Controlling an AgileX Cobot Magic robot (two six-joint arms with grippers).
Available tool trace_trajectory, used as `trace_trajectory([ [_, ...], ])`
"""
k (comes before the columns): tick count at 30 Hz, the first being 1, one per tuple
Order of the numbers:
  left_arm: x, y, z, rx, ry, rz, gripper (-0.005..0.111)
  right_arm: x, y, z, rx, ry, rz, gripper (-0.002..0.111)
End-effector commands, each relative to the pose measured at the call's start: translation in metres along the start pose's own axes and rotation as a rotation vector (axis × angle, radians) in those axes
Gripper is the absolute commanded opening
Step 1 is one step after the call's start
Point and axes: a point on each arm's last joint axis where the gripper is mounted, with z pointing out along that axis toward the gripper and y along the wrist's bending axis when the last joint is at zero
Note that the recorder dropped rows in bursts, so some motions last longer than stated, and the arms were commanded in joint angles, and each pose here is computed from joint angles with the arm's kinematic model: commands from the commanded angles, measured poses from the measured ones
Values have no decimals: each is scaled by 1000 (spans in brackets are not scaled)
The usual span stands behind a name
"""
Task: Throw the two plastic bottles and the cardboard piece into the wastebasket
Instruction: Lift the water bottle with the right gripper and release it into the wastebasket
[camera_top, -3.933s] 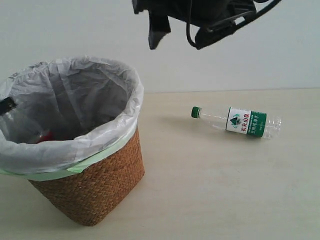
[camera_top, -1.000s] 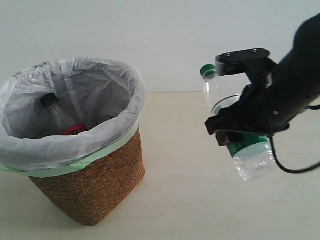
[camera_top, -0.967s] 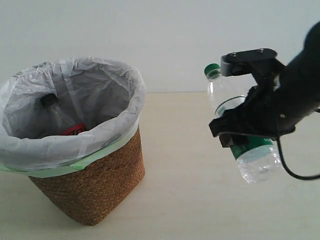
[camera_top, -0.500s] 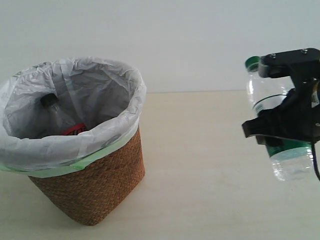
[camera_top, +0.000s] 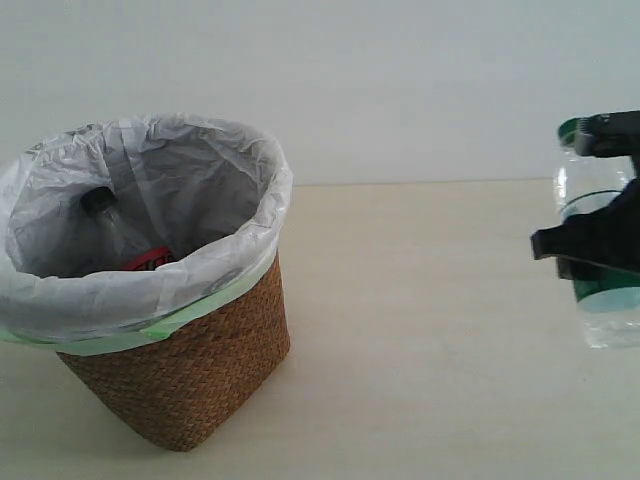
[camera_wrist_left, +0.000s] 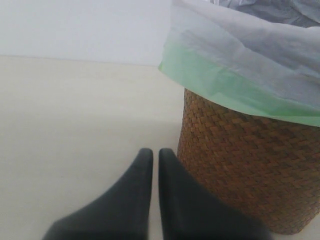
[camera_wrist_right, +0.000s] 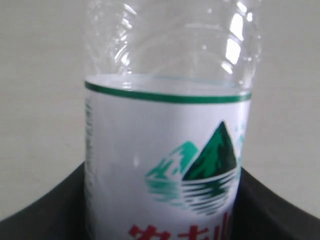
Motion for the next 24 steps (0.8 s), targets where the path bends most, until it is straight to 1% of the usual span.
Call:
trace_trajectory([
  [1, 1, 0, 0, -2, -2, -2, 4, -59, 65, -42, -275, -182, -39, 13],
  [2, 1, 0, 0, -2, -2, -2, 4, -72, 79, -62, -345, -205, -36, 21],
  [3, 1, 0, 0, -2, -2, -2, 4, -91, 101, -93, -468, -239, -25, 38],
  [5, 1, 0, 0, -2, -2, -2, 4, -110, 127, -132, -597, -302, -47, 65],
  [6, 1, 0, 0, -2, -2, -2, 4, -120, 137, -150, -636, -335, -47, 75],
  [8, 1, 0, 0, -2, -2, -2, 4, -130, 149, -166, -676, -329, -19, 75],
  [11, 1, 0, 0, -2, -2, -2, 4, -133, 152, -159, -642, -261, -44, 75],
  [13, 1, 0, 0, -2, -2, -2, 4, -130, 149, -144, -566, -206, -63, 75],
  [16, 1, 0, 0, -2, -2, -2, 4, -126, 140, -118, -390, -138, -72, 75],
  [17, 1, 0, 0, -2, -2, -2, 4, -124, 137, -110, -331, -119, -89, 75],
  [18, 1, 0, 0, -2, -2, -2, 4, -121, 133, -105, -273, -106, -117, 71],
  [19, 1, 0, 0, -2, -2, -2, 4, -116, 128, -93, -185, -74, -147, 56],
  [20, 1, 0, 0, -2, -2, -2, 4, -114, 125, -88, -146, -68, -162, 41],
  [21, 1, 0, 0, -2, -2, -2, 4, -108, 122, -80, -108, -56, -183, 3],
  [22, 1, 0, 0, -2, -2, -2, 4, -105, 121, -78, -97, -54, -183, 2],
  [24, 1, 0, 0, -2, -2, -2, 4, -96, 119, -71, -89, -52, -196, 4],
])
